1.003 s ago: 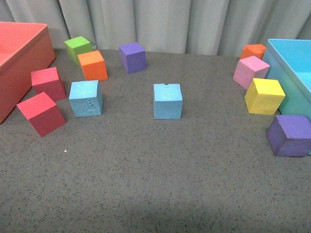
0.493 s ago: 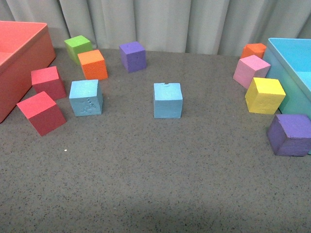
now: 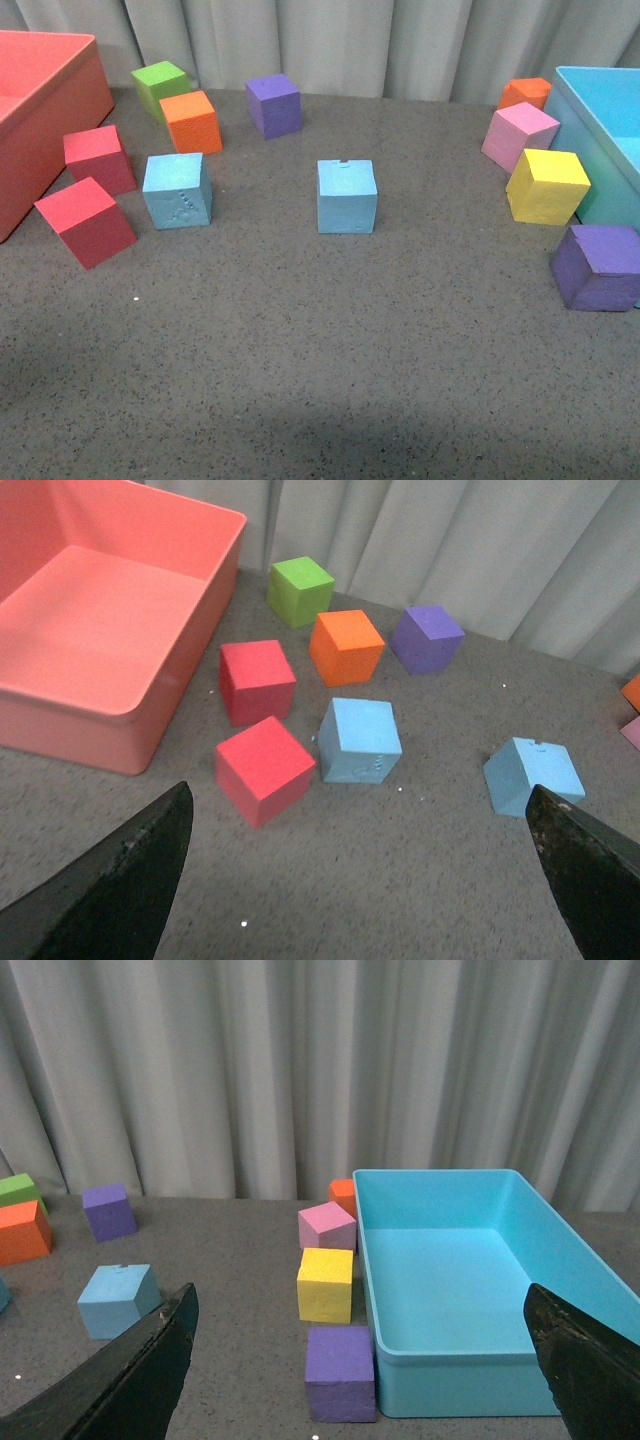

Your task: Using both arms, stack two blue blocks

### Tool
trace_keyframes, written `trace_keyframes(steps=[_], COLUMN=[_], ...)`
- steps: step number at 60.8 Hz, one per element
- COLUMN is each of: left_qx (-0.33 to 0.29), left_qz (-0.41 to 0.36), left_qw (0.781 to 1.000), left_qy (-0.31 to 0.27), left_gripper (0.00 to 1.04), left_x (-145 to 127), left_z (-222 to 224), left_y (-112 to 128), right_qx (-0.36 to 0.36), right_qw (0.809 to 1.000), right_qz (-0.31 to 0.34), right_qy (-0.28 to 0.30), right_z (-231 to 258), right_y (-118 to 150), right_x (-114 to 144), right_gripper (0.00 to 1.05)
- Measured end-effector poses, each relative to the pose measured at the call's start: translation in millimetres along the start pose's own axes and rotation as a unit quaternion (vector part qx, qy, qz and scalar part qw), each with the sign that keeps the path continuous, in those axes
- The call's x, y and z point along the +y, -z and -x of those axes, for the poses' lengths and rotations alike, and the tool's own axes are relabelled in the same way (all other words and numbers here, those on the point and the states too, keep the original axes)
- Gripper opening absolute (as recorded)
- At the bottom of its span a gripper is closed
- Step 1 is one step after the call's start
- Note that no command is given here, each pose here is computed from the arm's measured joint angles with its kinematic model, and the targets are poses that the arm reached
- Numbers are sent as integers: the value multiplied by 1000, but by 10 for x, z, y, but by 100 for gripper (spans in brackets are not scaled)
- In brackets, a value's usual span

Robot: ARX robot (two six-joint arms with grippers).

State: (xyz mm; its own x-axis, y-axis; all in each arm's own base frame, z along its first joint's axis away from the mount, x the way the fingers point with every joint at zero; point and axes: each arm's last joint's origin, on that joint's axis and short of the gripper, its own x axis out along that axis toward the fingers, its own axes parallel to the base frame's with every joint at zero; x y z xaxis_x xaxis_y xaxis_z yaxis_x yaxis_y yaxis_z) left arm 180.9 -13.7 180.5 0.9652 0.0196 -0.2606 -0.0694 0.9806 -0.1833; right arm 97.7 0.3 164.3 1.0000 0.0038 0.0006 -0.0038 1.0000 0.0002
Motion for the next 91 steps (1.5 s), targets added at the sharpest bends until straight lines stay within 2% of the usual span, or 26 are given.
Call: trace_keyframes(steps=[6, 15, 27, 45, 56, 76, 83, 91], left_qx=[47, 166, 222, 262, 305, 346, 361, 365], left_qz=[-12, -34, -57, -76, -79, -79, -78, -67], left_qw=[999, 985, 973, 961, 948, 932, 926, 925], left_qy=[2, -13, -32, -37, -49, -76, -81, -83], left_gripper=[98, 98, 98, 98, 98, 98, 84, 62], left_x=[-106, -299, -519, -660, -661, -617, -597, -604], left_z=[-389, -1190, -1855, -2342, -2559, -2883, -2917, -2922], left_y=[-63, 18, 56, 135, 260, 406, 461, 476], right_qx=[0, 0, 0, 0, 0, 0, 0, 0], right_qw=[1000, 1000, 1000, 1000, 1000, 1000, 1000, 1000], right_qz=[0, 0, 0, 0, 0, 0, 0, 0], right_qy=[0, 0, 0, 0, 0, 0, 0, 0], right_z=[0, 0, 0, 0, 0, 0, 0, 0], right_y=[0, 0, 0, 0, 0, 0, 0, 0], right_x=[0, 0, 0, 0, 0, 0, 0, 0], right_gripper=[95, 95, 95, 95, 95, 95, 95, 95])
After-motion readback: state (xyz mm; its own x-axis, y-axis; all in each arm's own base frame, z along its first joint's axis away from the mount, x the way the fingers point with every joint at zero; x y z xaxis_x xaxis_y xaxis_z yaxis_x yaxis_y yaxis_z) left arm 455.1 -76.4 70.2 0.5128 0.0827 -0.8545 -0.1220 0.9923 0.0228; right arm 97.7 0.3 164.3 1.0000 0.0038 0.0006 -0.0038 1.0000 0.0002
